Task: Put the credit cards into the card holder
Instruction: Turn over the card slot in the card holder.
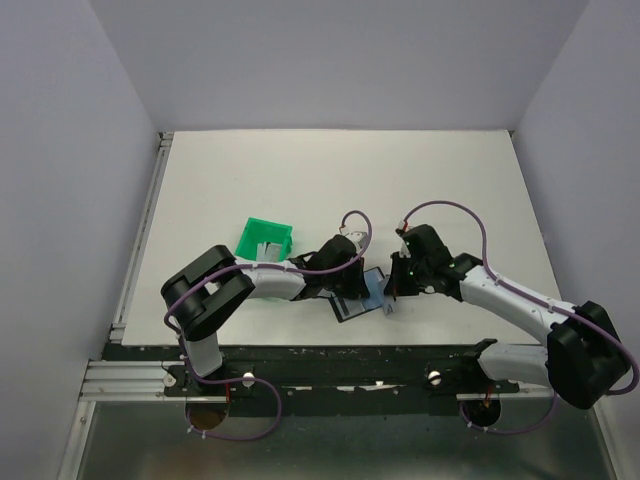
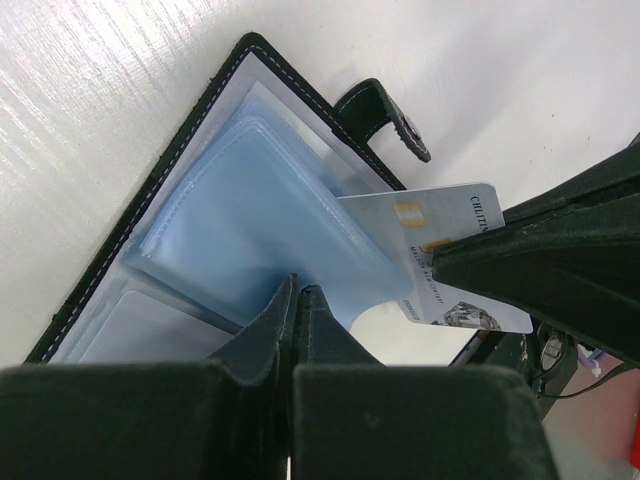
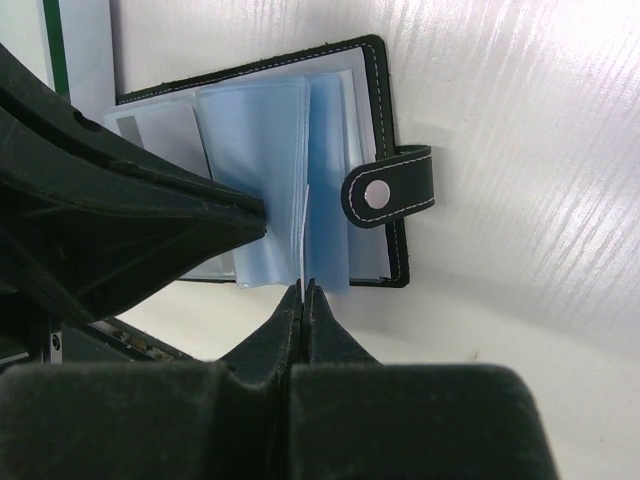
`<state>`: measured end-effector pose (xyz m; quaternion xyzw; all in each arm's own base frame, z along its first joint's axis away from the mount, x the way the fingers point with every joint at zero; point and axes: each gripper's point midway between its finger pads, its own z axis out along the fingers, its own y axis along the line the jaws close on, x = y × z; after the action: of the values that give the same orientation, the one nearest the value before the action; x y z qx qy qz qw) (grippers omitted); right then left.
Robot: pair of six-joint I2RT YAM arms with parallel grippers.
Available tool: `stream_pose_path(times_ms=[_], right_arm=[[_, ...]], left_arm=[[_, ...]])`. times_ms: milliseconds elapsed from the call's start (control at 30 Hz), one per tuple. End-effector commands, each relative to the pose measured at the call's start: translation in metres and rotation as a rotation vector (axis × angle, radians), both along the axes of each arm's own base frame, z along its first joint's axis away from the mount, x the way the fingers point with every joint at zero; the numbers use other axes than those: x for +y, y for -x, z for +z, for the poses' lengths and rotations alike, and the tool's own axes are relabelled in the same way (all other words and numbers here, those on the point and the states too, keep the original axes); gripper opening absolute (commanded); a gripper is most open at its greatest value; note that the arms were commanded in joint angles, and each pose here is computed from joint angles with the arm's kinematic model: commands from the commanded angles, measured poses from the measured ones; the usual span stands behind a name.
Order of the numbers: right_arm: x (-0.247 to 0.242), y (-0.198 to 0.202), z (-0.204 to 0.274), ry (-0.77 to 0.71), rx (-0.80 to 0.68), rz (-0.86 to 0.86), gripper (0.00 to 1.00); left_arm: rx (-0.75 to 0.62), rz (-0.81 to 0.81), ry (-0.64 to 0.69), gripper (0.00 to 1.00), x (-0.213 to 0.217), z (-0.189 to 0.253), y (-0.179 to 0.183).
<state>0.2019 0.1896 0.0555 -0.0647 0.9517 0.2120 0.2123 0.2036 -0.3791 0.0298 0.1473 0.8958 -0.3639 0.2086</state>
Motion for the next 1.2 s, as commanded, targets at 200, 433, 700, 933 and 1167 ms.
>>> stream_pose_path(times_ms=[200, 433, 700, 933, 1167], right_arm=[[0.012, 0.001, 0.000, -0.074, 0.011, 0.015, 0.01], [0.013, -0.001, 0.000, -0.080, 0.008, 0.008, 0.00], [-0.017, -0.012, 0.011, 0.047, -0.087, -0.086, 0.01], [-0.007, -0.019, 0.000, 0.083, -0.046, 0.007, 0.01], [-0.012, -0.031, -0.004, 0.152, -0.024, 0.010, 0.01]], left_arm=[[0.074, -0.008, -0.144, 0.00, 0.025, -0.038, 0.016], [0.064, -0.004, -0.128, 0.00, 0.025, -0.031, 0.016], [0.072, -0.010, -0.141, 0.00, 0.027, -0.037, 0.018], [0.068, -0.012, -0.138, 0.00, 0.025, -0.035, 0.016], [0.050, -0.012, -0.136, 0.00, 0.023, -0.029, 0.012]])
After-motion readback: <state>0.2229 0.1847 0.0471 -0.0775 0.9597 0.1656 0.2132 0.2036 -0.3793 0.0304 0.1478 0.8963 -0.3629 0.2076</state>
